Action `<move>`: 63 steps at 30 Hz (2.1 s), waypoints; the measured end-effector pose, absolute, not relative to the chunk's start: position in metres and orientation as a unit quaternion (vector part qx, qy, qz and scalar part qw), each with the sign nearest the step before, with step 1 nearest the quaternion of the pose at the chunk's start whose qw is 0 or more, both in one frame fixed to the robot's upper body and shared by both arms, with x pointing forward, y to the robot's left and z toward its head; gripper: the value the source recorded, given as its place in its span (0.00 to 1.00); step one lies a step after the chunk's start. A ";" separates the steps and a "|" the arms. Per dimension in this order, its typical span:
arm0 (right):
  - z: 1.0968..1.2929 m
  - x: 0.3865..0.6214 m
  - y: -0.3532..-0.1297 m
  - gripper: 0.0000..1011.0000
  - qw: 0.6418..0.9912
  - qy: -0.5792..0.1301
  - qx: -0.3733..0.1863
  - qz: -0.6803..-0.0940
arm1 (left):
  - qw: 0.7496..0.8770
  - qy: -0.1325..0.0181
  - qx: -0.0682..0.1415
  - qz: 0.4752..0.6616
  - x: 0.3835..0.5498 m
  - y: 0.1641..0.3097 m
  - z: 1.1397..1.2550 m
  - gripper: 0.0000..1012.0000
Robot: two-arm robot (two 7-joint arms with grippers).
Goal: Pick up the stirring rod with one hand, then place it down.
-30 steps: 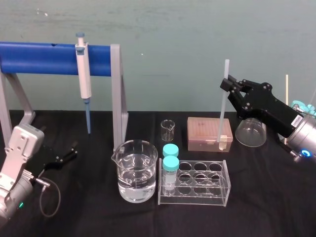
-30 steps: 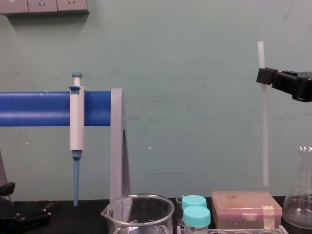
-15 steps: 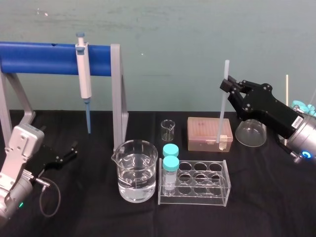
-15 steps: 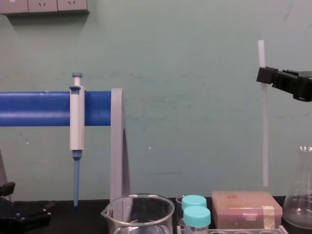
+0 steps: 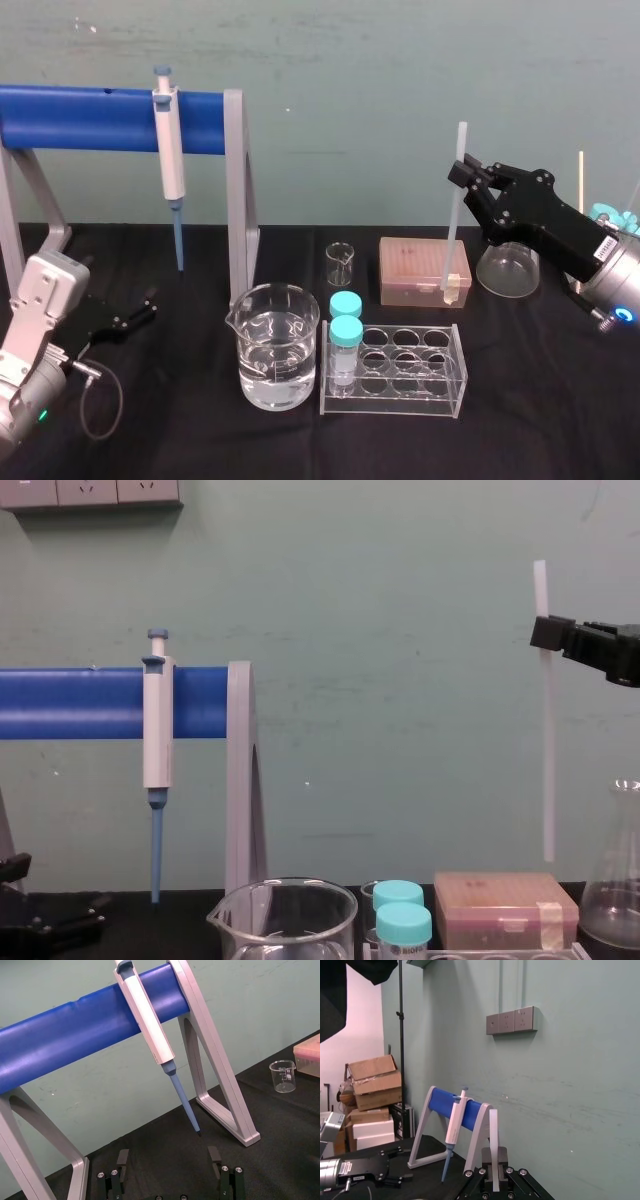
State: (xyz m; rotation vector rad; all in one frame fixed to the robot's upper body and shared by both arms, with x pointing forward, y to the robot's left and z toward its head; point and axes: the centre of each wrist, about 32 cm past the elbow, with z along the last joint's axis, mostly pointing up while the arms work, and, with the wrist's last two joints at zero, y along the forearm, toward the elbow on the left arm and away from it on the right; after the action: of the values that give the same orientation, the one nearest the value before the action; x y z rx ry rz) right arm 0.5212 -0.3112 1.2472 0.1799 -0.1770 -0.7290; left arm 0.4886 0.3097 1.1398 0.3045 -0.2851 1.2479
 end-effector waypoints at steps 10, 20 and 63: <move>1.246 0.520 -0.311 0.06 0.927 -0.086 0.089 -0.355 | 0.791 -0.133 0.142 0.580 0.489 0.310 1.140 0.99; 1.232 0.512 -0.319 0.06 0.936 -0.071 0.112 -0.325 | 0.791 -0.132 0.141 0.580 0.489 0.310 1.140 0.99; 1.165 0.517 -0.332 0.06 0.954 -0.056 0.076 -0.284 | 0.791 -0.132 0.141 0.580 0.489 0.310 1.140 0.99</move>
State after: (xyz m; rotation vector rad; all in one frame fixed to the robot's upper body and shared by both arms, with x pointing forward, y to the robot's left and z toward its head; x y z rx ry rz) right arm 0.5166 -0.3323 1.1653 0.1539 -0.1141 -0.5777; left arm 0.4886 0.3097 1.1398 0.3044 -0.2851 1.2479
